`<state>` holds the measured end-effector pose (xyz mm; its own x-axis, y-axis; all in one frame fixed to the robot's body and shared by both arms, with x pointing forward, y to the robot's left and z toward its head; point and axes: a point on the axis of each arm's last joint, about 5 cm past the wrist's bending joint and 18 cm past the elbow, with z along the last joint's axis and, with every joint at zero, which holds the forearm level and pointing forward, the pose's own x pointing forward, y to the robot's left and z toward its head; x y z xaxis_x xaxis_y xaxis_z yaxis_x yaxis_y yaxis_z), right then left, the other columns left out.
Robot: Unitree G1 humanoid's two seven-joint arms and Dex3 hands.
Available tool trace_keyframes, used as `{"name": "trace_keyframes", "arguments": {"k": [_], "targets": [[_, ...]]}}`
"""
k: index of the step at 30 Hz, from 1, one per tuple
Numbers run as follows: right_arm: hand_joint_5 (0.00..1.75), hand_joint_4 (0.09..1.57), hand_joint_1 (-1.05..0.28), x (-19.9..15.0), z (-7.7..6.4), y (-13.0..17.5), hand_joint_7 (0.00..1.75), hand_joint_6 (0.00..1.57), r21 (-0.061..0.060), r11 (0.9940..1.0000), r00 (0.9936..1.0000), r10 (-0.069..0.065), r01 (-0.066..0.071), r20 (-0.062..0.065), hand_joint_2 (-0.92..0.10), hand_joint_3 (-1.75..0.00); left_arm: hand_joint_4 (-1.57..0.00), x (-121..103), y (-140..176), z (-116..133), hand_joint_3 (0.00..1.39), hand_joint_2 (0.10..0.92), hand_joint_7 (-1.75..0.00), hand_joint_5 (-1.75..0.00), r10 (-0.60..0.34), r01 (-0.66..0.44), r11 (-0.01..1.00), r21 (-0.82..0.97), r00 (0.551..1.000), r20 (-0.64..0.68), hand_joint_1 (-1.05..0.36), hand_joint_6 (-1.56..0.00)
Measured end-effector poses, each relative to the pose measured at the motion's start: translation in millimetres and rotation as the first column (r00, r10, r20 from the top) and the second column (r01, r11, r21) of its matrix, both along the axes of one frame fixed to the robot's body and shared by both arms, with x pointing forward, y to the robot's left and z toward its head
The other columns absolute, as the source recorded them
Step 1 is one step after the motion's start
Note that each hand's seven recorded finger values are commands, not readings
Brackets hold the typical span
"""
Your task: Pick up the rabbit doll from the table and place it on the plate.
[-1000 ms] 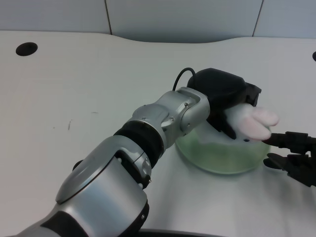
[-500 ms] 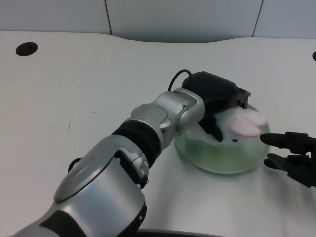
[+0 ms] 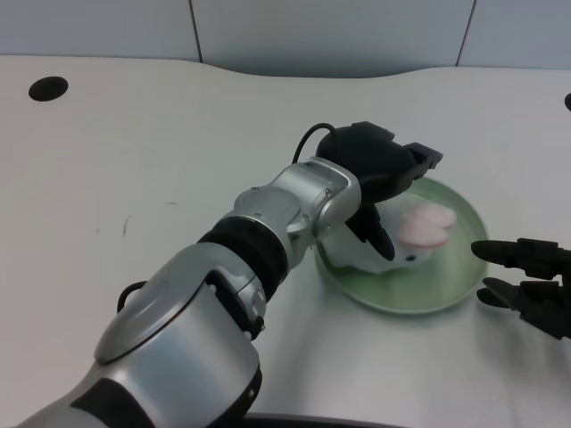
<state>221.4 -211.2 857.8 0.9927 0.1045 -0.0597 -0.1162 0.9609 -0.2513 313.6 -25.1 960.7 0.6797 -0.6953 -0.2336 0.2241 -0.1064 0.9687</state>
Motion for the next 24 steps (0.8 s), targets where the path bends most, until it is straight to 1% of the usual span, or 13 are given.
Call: {"name": "trace_keyframes", "arguments": {"k": [2,5,8,10,12,14,16,18,19,21,22,23,24], "targets": [[0.01,1.11,-0.43,-0.2,-0.4,-0.4,0.01,0.84,0.001,1.0,1.0,-0.002,0.002,-0.003,-0.92,-0.18,0.0,0,0,0,0.13,0.921,0.0,0.0,0.005,-0.005,1.0,-0.006,1.0,-0.002,-1.05,0.0],[0.01,1.11,-0.43,-0.6,-1.6,-0.8,0.0,0.84,0.002,0.99999,0.99994,-0.005,0.005,-0.009,-0.92,-0.17,0.0,1,1,1,0.13,0.921,0.0,0.0,0.015,-0.015,0.999,-0.028,1.0,-0.014,-1.05,0.0],[0.01,1.12,-0.44,-0.8,-2.3,-1.4,0.01,0.85,0.004,0.99995,0.99987,-0.009,0.009,-0.014,-0.92,-0.16,0.0,4,4,5,0.17,0.921,0.0,0.0,0.029,-0.033,0.997,-0.074,0.998,-0.055,-1.05,0.0],[0.01,1.12,-0.43,-1.1,-3.3,-1.9,0.01,0.85,0.006,0.99988,0.99973,-0.014,0.014,-0.019,-0.92,-0.16,0.0,7,8,9,0.17,0.921,0.0,0.0,0.039,-0.048,0.993,-0.111,0.996,-0.079,-1.05,0.0],[0.01,1.12,-0.43,-1.2,-3.5,-2.1,0.01,0.85,0.007,0.99977,0.99962,-0.02,0.02,-0.019,-0.92,-0.15,0.0,11,13,13,0.18,0.921,0.0,0.0,0.049,-0.06,0.987,-0.148,0.995,-0.083,-1.05,0.0],[0.01,1.13,-0.42,-0.4,-3.1,-1.7,0.01,0.87,0.01,0.99948,0.99943,-0.03,0.031,-0.014,-0.92,-0.13,0.0,15,19,18,0.2,0.921,-0.02,0.0,0.048,-0.064,0.98,-0.19,0.995,-0.085,-1.05,-0.03],[0.01,1.13,-0.42,0.8,-2.2,-1.6,0.01,0.87,0.013,0.99888,0.99894,-0.045,0.045,-0.008,-0.92,-0.13,-0.02,19,26,23,0.2,0.921,-0.03,-0.01,0.039,-0.057,0.971,-0.232,0.996,-0.08,-1.02,-0.06],[0.01,1.13,-0.42,1.6,-1.5,-1.8,0.01,0.87,0.016,0.99805,0.99818,-0.06,0.06,-0.002,-0.92,-0.13,-0.03,23,35,27,0.2,0.921,-0.04,-0.02,0.035,-0.053,0.963,-0.265,0.997,-0.072,-1.01,-0.08],[0.01,1.12,-0.42,1.6,-1.5,-2.1,0.01,0.87,0.017,0.99764,0.99777,-0.067,0.067,-0.003,-0.92,-0.13,-0.05,25,40,28,0.2,0.921,-0.04,-0.03,0.039,-0.056,0.961,-0.271,0.997,-0.067,-0.99,-0.09],[0.0,1.11,-0.43,1.5,-2.1,-3.1,0.0,0.86,0.024,0.99694,0.99721,-0.074,0.074,-0.007,-0.92,-0.13,-0.09,29,51,31,0.17,0.921,-0.06,-0.05,0.042,-0.057,0.955,-0.292,0.997,-0.058,-0.95,-0.12],[0.01,1.11,-0.43,1.2,-2.6,-4.1,0.0,0.86,0.028,0.99633,0.99669,-0.081,0.081,-0.01,-0.92,-0.13,-0.11,30,57,33,0.17,0.921,-0.07,-0.06,0.041,-0.055,0.95,-0.309,0.998,-0.052,-0.94,-0.14],[0.01,1.12,-0.43,0.9,-3.3,-5.6,0.0,0.86,0.034,0.99533,0.99587,-0.09,0.09,-0.013,-0.92,-0.13,-0.12,32,63,34,0.17,0.921,-0.07,-0.07,0.041,-0.054,0.944,-0.325,0.998,-0.046,-0.94,-0.15],[0.01,1.13,-0.43,0.3,-4.2,-7.1,0.01,0.87,0.046,0.99372,0.9947,-0.101,0.102,-0.017,-0.92,-0.13,-0.14,34,69,35,0.17,0.921,-0.07,-0.09,0.044,-0.055,0.942,-0.332,0.998,-0.039,-0.94,-0.16]]}}
